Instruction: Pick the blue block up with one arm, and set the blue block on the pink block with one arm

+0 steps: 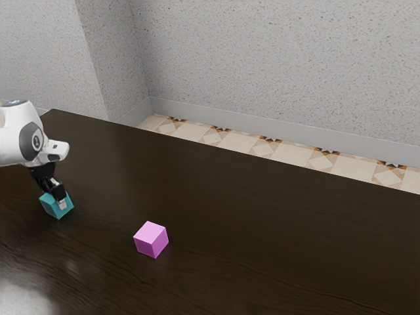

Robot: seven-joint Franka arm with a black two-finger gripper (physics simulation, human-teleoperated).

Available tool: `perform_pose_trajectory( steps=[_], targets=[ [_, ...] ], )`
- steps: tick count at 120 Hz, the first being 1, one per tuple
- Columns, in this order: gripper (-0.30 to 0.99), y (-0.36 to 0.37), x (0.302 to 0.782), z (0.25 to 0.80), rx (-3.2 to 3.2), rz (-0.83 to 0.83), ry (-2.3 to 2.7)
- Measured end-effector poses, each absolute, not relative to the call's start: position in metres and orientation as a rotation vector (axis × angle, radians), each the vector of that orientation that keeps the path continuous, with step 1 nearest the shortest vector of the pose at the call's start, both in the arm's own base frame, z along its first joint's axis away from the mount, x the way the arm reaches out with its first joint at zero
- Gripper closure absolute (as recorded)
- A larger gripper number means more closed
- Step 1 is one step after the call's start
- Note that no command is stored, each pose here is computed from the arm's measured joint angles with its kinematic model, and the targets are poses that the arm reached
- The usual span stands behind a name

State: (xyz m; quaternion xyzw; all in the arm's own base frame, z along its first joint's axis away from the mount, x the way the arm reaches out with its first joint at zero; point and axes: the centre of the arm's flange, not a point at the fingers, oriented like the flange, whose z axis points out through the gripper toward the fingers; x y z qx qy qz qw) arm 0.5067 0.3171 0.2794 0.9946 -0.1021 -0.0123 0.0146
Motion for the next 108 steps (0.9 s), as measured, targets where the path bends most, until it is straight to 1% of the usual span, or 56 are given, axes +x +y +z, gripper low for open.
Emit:
perform_pose_trajectory(
  steps=[17,29,50,80,108],
  targets=[
    [0.35,0.298,0.520,0.296,3.104,-0.017,-0.320],
    [0.36,0.259,0.542,0.313,3.091,-0.005,-0.365],
    [0.36,0.194,0.563,0.345,3.068,-0.001,-0.388],
    [0.36,0.106,0.577,0.353,3.045,-0.081,-0.398],
    [0.36,0.061,0.577,0.346,3.047,-0.159,-0.334]
  ],
)
